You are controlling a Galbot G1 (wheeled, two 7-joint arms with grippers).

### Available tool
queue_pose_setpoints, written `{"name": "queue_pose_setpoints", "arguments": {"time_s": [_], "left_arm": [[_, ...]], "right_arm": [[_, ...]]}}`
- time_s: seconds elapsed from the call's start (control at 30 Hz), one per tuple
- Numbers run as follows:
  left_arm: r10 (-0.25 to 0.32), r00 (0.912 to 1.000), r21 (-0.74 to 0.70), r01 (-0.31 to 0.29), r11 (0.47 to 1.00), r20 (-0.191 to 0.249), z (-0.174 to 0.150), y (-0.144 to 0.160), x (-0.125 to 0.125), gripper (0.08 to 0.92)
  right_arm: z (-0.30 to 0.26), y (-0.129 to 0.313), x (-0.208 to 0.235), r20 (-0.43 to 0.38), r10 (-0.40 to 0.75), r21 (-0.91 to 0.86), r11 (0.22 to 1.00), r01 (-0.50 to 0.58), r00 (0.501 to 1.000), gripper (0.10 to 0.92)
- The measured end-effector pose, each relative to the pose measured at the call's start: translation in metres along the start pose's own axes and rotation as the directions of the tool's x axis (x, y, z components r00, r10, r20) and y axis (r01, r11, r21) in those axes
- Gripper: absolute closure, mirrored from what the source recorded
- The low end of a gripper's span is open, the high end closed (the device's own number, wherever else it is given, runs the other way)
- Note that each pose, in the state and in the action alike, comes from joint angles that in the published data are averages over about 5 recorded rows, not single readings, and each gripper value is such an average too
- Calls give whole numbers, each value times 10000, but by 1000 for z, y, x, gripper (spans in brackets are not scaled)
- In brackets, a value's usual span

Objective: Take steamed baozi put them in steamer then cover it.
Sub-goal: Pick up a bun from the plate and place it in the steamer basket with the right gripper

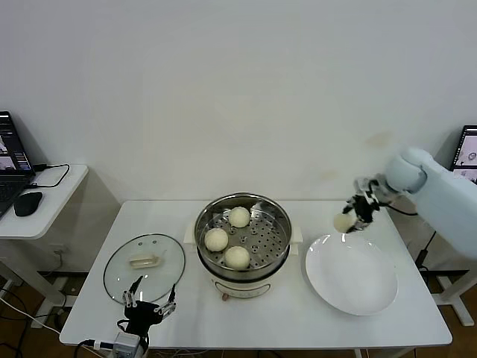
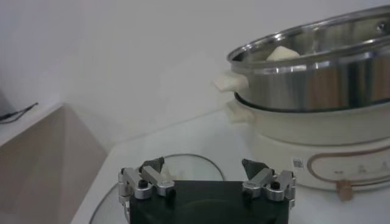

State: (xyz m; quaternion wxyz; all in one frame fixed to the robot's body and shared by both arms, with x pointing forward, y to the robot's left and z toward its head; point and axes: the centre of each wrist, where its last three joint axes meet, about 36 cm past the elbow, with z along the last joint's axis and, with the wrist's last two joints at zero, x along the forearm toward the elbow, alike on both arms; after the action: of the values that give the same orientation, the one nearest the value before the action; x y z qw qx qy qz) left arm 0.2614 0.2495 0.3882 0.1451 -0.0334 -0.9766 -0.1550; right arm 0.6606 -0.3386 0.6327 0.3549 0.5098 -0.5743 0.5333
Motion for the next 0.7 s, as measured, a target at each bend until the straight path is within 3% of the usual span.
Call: {"name": "queue_pose_setpoints", "arguments": {"time_s": [0.33, 0.7], "left_arm": [[-153, 9996, 68, 151, 9999, 232, -7, 6, 1, 177], [-232, 9989, 32, 231, 9997, 407, -13, 10, 3, 177]], "right_arm": [[-97, -38, 33, 688, -573, 642, 9965, 529, 9960, 462], [-174, -49, 12, 505, -1479, 1115, 9836, 1415, 9877, 462]]}}
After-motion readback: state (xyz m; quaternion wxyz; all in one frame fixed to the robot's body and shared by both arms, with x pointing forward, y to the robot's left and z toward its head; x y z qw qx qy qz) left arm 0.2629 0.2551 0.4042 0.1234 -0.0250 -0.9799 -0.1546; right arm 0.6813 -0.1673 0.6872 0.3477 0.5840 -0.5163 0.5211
